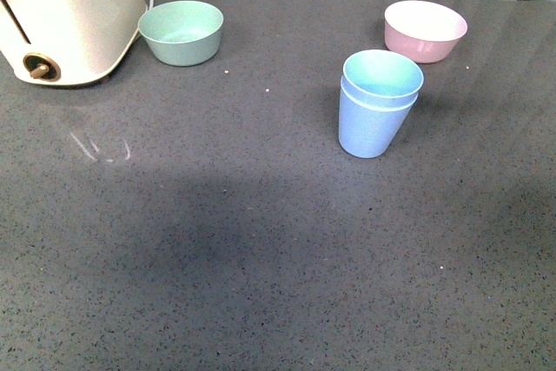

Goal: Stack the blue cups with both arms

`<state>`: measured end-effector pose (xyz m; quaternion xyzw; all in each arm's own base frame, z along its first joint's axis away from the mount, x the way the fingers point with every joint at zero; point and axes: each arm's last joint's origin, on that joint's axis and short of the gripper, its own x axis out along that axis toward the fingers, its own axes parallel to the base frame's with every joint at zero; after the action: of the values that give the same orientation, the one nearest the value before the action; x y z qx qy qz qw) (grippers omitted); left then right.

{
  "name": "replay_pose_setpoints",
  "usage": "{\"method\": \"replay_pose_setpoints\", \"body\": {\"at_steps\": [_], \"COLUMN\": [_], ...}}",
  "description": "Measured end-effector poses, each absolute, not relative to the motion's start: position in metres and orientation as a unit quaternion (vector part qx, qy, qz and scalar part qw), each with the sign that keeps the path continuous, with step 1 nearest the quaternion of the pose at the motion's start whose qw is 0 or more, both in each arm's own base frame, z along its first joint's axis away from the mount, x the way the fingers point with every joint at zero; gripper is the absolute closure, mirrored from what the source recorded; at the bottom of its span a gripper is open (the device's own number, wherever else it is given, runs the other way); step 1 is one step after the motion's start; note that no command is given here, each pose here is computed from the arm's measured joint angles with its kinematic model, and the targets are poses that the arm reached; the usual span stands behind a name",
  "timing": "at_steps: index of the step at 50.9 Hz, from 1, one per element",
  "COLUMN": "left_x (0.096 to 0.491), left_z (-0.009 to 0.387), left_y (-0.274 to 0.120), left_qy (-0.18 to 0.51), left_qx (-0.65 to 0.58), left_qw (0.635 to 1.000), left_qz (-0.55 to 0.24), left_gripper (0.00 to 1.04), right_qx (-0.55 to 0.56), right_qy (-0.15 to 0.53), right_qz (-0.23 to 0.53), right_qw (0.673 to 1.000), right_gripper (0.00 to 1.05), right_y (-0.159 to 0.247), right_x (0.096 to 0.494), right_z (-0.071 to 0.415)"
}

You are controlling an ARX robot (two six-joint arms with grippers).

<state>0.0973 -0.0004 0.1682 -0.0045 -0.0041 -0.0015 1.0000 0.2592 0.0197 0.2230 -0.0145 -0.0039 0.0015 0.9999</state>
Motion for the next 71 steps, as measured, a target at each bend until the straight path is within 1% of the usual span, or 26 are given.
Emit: {"method": "replay_pose_setpoints", "body": {"at_steps": [2,5,9,11,14,15,21,28,44,51,71], "left_x": [0.097,0.097,0.097,0.097,0.097,0.097,0.097,0.097,0.097,0.097,0.097], "left_z": [0.168,0.168,0.168,0.168,0.168,0.168,0.168,0.168,0.168,0.168,0.168], "left_y": [0.0,0.0,0.0,0.0,0.0,0.0,0.0,0.0,0.0,0.0,0.0], "left_qy": [-0.004,-0.004,-0.004,-0.004,-0.004,-0.004,-0.004,-0.004,-0.004,-0.004,-0.004], "left_qx": [-0.004,-0.004,-0.004,-0.004,-0.004,-0.004,-0.004,-0.004,-0.004,-0.005,-0.004], "left_qw": [1.0,1.0,1.0,1.0,1.0,1.0,1.0,1.0,1.0,1.0,1.0], "left_qz": [-0.002,-0.002,-0.002,-0.002,-0.002,-0.002,-0.002,-0.002,-0.002,-0.002,-0.002], "left_gripper": [0.09,0.09,0.09,0.09,0.09,0.09,0.09,0.09,0.09,0.09,0.09], "right_qx": [-0.012,-0.009,-0.008,-0.008,-0.008,-0.006,-0.005,-0.005,-0.005,-0.005,-0.005], "right_qy": [-0.005,0.001,0.007,0.009,0.008,0.007,0.003,0.006,0.007,0.003,-0.01], "right_qz": [0.002,0.001,-0.001,0.0,0.006,0.014,-0.001,0.001,0.001,0.002,0.001], "right_qw": [1.0,1.0,1.0,1.0,1.0,1.0,1.0,1.0,1.0,1.0,1.0], "right_gripper": [0.64,0.78,0.89,0.96,1.03,1.03,1.03,1.03,1.03,1.03,1.03], "right_y": [0.019,0.015,0.013,0.012,0.008,0.007,0.0,0.0,0.0,0.0,0.0], "right_x": [0.253,0.239,0.229,0.223,0.215,0.212,0.198,0.18,0.154,0.146,0.127], "right_z": [0.22,0.211,0.203,0.2,0.197,0.196,0.191,0.183,0.174,0.166,0.173]}}
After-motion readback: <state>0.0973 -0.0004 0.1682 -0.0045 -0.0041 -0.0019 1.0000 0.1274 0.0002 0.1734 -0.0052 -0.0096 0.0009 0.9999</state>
